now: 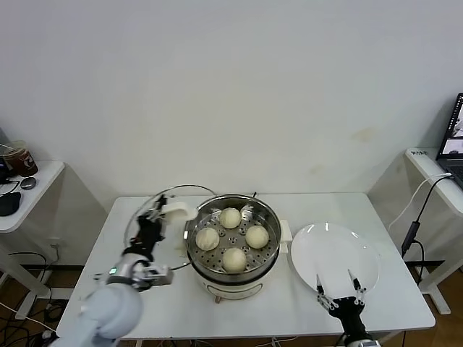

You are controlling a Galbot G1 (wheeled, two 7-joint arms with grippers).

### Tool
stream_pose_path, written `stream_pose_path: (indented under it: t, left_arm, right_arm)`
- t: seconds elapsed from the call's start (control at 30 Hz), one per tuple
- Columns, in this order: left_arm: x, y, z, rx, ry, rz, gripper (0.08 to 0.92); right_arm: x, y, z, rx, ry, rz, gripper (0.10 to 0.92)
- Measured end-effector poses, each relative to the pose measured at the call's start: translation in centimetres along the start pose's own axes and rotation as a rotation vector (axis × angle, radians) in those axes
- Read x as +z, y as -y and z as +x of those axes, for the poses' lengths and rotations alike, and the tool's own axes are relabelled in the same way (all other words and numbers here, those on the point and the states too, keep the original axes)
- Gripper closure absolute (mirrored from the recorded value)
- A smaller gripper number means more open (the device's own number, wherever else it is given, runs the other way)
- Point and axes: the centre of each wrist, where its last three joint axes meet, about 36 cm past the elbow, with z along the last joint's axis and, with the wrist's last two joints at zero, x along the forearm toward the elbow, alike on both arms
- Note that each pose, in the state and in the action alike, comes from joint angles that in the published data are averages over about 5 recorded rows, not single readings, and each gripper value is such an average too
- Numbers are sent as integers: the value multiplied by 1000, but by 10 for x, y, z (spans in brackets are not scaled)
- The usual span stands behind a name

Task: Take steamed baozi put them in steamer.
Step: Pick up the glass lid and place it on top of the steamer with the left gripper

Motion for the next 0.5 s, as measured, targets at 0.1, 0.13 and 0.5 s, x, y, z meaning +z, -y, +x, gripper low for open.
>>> stream_pose_path:
  t: [0.1, 0.13, 0.5]
  left_arm:
    - [-26, 7, -7, 9, 17, -24, 826]
    - [-35, 9, -10, 11, 22, -34, 826]
    - [-99, 31, -27, 14, 56, -120, 826]
  right_arm:
    - [4, -3, -2, -1, -9, 9, 200]
    - [6, -4, -2, -2, -12, 13, 200]
    - [13, -5, -5, -1, -22, 34, 200]
